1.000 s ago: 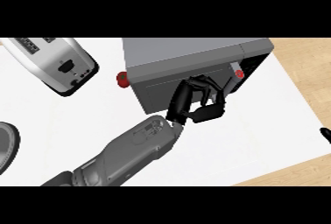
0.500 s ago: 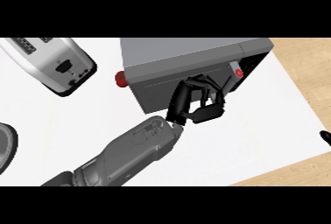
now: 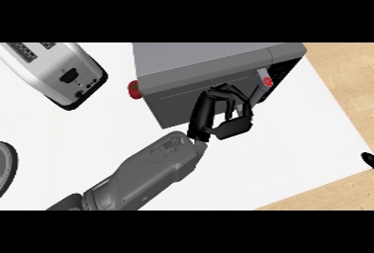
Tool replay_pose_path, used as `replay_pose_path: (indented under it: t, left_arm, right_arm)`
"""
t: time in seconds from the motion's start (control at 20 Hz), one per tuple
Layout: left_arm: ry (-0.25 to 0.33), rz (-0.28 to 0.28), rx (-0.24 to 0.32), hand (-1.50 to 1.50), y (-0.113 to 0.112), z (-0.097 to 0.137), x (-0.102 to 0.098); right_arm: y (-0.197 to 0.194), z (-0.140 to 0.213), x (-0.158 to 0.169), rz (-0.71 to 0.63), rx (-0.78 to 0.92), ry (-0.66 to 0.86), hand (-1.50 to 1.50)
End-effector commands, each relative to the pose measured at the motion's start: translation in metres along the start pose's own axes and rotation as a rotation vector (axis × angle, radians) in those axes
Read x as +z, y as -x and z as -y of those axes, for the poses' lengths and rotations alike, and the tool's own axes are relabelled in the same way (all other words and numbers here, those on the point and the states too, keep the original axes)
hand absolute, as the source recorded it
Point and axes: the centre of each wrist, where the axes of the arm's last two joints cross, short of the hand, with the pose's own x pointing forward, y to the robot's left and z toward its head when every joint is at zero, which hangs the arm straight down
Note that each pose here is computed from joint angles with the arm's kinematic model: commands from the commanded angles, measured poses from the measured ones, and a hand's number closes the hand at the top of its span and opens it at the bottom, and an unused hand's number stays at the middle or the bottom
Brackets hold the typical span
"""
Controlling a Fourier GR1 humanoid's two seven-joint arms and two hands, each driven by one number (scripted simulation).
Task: Pick up the milk, place it into the microwave and close the microwave
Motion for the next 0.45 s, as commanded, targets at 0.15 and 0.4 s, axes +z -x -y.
replay_pose_path:
  t: [0.15, 0.4]
  left_arm:
    - [-0.120, -0.028, -0.046, 1.50, 0.0061, -0.0213, -0.0226]
    - [-0.129, -0.017, -0.029, 1.50, 0.0026, -0.0200, -0.0258]
  right_arm:
    - [-0.0034, -0.0039, -0.0028, -0.003, -0.012, -0.034, -1.50]
    - [-0.0062, -0.0035, -0.0043, -0.014, -0.009, -0.035, -1.50]
